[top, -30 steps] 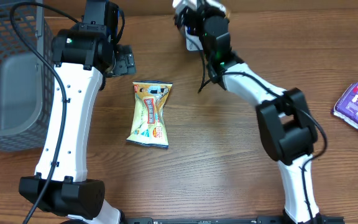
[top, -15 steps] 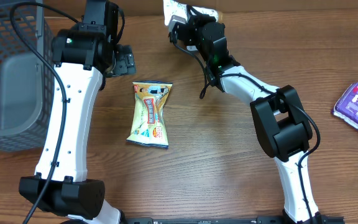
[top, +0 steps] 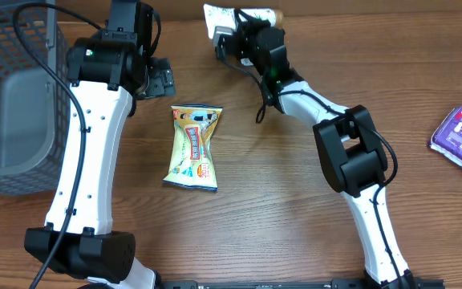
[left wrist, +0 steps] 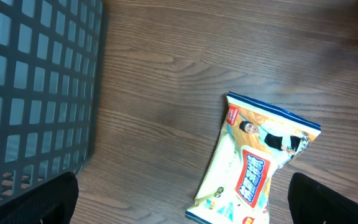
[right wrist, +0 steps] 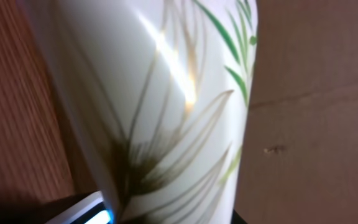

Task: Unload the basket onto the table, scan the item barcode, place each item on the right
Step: 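Hold the tube at the scanner window, tilting it, then carry the Pantene tube right and drop it by the purple package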

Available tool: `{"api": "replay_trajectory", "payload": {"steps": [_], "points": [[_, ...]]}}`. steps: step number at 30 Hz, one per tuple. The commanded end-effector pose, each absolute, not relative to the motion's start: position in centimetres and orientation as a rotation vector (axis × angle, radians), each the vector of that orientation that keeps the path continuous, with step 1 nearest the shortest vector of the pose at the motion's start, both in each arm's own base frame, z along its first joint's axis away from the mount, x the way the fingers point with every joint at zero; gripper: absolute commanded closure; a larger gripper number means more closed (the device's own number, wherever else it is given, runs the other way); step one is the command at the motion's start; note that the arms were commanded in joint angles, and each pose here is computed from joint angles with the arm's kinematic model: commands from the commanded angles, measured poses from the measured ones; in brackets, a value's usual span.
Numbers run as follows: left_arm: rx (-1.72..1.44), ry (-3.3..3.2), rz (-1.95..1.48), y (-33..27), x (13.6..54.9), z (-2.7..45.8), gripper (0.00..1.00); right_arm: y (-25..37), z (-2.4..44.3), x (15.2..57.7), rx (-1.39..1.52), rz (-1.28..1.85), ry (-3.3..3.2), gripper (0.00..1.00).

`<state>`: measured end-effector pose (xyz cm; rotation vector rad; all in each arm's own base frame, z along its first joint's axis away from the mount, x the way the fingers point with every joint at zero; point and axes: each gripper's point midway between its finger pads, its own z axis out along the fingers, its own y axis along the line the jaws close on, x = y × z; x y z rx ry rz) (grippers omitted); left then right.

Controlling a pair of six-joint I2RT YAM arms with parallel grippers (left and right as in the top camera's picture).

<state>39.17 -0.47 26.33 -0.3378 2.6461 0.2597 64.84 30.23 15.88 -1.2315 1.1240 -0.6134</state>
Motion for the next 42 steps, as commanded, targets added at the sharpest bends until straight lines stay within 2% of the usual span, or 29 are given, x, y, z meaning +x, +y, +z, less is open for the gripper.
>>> {"api": "replay_trajectory", "payload": {"steps": [1, 8, 17, 23, 26, 28, 33, 35, 38, 39, 40, 42], "points": [[-0.316, 2.651, 0.262, -0.4, 39.2, 26.3, 0.00, 30.6, 19.6, 65.7, -1.198, -0.627, 1.078, 0.96], [-0.316, 2.651, 0.262, -0.4, 39.2, 26.3, 0.00, 30.9, 17.2, 65.4, -1.276, -0.590, 1.130, 0.96], [-0.316, 2.651, 0.262, -0.4, 39.2, 26.3, 0.00, 30.8, 17.6, 65.5, -1.261, -0.615, 1.132, 0.96], [-0.316, 2.651, 0.262, -0.4, 39.2, 26.3, 0.00, 27.7, 22.3, 66.0, -1.162, -0.811, 1.176, 0.96], [-0.316, 2.651, 0.262, -0.4, 39.2, 26.3, 0.00, 24.2, 24.4, 66.1, -1.060, -0.953, 1.291, 0.96], [-0.316, 2.651, 0.262, -0.4, 39.2, 26.3, 0.00, 21.1, 25.7, 65.6, -0.933, -1.046, 1.415, 0.96], [-0.316, 2.651, 0.262, -0.4, 39.2, 26.3, 0.00, 15.3, 26.5, 63.1, -0.545, -1.021, 1.718, 0.96], [-0.316, 2.651, 0.262, -0.4, 39.2, 26.3, 0.00, 10.0, 26.4, 61.2, -0.202, -1.083, 1.830, 0.96], [-0.316, 2.651, 0.262, -0.4, 39.2, 26.3, 0.00, 3.1, 24.1, 58.2, 0.150, -1.205, 1.910, 0.96], [-0.316, 2.651, 0.262, -0.4, 39.2, 26.3, 0.00, 1.4, 22.7, 57.4, 0.186, -1.224, 1.958, 0.96], [-0.316, 2.651, 0.262, -0.4, 39.2, 26.3, 0.00, -1.8, 19.9, 55.3, 0.262, -1.241, 2.067, 0.96], [-0.316, 2.651, 0.262, -0.4, 39.2, 26.3, 0.00, -6.3, 17.5, 52.1, 0.437, -1.264, 2.163, 0.96]]}}
